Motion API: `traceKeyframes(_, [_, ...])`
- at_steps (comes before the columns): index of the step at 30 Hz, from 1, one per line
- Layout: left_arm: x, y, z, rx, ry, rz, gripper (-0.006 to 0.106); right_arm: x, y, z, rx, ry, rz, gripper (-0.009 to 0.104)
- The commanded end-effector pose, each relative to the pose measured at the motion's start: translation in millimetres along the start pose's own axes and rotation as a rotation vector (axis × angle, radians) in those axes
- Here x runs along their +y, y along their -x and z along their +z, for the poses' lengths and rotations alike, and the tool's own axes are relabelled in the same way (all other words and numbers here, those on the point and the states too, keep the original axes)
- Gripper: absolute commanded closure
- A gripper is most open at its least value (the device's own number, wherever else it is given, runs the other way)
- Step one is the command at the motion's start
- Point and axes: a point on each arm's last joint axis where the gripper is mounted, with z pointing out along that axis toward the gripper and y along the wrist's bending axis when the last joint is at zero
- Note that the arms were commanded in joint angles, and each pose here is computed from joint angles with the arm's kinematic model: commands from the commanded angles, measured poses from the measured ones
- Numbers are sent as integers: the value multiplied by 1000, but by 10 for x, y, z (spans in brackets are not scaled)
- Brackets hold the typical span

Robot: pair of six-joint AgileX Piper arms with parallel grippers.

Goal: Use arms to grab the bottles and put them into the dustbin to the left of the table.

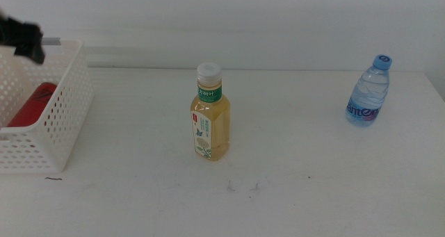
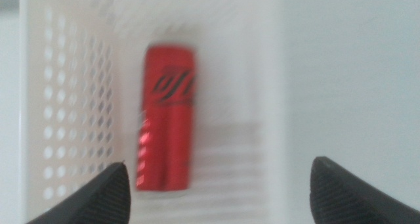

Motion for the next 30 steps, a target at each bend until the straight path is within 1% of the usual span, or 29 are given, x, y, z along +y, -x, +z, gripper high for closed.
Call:
traceKeyframes(1, [-241,-90,-318,-106,-14,5,7,-7,-2,-1,-8,-9,-13,10])
traceKeyframes(4, [-545,-338,-716,-297,-32,28,7,-7,-2,-1,-8,-9,-13,10])
traceKeyframes(6, [-732,-547,-867,-413,-49,57,7,-7,-2,-1,-8,-9,-13,10])
traceKeyframes(9, [-1010,-920,-965,-589,-103,110,7,-7,-2,-1,-8,-9,-13,10])
traceKeyframes(12, [-1222,-1357,-838,-773,-163,134,7,-7,-2,-1,-8,-9,-13,10])
traceKeyframes(14, [-1336,-1673,-624,-905,-198,137,7,-7,-2,-1,-8,-9,-13,10])
traceKeyframes(18, [-1439,-2242,-200,-1088,-239,133,7,-7,-2,-1,-8,-9,-13,10])
traceKeyframes(20, [-1455,-2403,-63,-1106,-255,124,7,-7,-2,-1,-8,-9,-13,10])
traceKeyframes(22, [-1493,-2417,51,-1051,-268,130,7,-7,-2,-1,-8,-9,-13,10])
traceKeyframes(24, [-1549,-2377,169,-990,-283,140,7,-7,-2,-1,-8,-9,-13,10])
traceKeyframes(26, [-1624,-2311,265,-959,-324,129,7,-7,-2,-1,-8,-9,-13,10])
traceKeyframes(30, [-1775,-2135,416,-963,-369,173,7,-7,-2,-1,-8,-9,-13,10])
